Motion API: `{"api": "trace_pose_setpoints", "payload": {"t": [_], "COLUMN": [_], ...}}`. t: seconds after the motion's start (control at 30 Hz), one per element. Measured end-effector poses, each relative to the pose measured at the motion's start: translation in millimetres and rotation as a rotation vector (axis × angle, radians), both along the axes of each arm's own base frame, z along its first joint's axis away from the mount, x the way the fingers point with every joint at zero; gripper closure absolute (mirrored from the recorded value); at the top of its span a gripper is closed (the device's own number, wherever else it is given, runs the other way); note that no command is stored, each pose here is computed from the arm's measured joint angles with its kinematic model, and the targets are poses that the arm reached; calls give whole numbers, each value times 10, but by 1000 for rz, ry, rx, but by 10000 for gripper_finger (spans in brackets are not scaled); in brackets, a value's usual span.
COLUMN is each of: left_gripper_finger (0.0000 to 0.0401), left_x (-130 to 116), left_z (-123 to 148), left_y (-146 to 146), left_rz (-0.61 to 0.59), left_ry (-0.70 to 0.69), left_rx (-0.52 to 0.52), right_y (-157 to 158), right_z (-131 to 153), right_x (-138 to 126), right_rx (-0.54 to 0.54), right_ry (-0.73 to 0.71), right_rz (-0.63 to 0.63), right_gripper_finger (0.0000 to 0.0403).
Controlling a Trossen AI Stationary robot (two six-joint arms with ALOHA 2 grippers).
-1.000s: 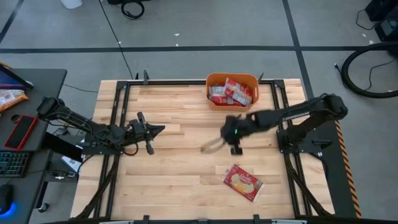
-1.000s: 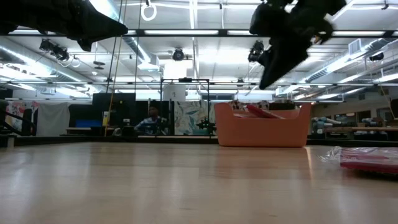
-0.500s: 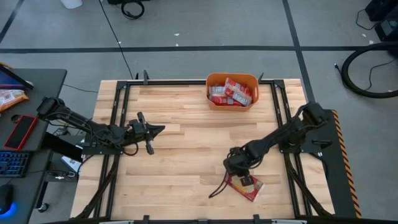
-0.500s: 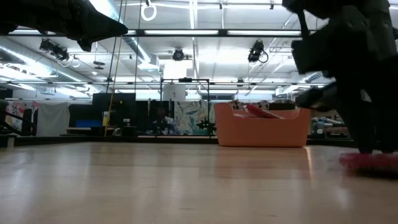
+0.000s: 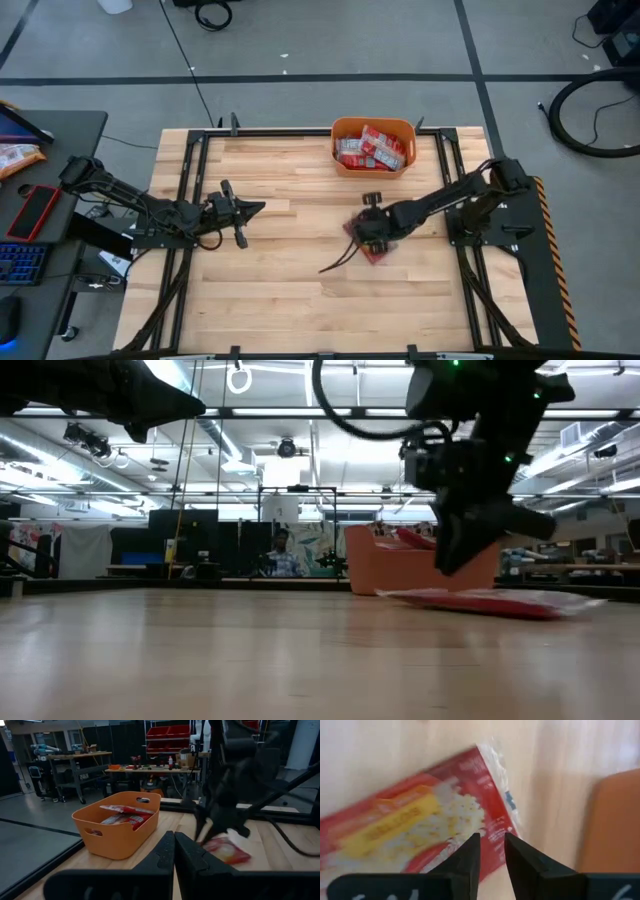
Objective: Sort popcorn bags into baskets
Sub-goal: Put the red popcorn bag into the orange bin
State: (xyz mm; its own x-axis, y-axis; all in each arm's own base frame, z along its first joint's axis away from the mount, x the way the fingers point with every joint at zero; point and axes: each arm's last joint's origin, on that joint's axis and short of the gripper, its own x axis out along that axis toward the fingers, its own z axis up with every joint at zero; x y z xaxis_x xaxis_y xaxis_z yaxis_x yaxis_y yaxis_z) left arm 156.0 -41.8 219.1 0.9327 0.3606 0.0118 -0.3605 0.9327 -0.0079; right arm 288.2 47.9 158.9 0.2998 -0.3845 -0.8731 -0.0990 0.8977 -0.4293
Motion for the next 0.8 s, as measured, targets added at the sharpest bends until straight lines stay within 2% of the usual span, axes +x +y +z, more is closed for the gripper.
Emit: {"api": "trace_pose_setpoints", "payload": {"t": [0.23,0.4,0.5,0.67,0.8], "left_gripper_finger": [392,392,392,392,392], "left_x": [0,0,0,0,0], "left_z": [0,0,0,0,-1], "left_y": [0,-1,0,-1,0], "left_rz": [0,-1,0,-1,0], "left_ry": [2,2,1,0,1], "left_rx": [4,4,2,1,1], "right_y": [5,179,281,287,264], "right_z": [305,255,131,88,87], "right_x": [-20,-8,-5,-104,-242], "right_rx": [37,73,56,73,56], "right_ry": [-141,-184,-169,-161,-32], "right_rz": [-14,-45,-77,-274,-292], "right_gripper_finger": [310,310,306,293,279]}}
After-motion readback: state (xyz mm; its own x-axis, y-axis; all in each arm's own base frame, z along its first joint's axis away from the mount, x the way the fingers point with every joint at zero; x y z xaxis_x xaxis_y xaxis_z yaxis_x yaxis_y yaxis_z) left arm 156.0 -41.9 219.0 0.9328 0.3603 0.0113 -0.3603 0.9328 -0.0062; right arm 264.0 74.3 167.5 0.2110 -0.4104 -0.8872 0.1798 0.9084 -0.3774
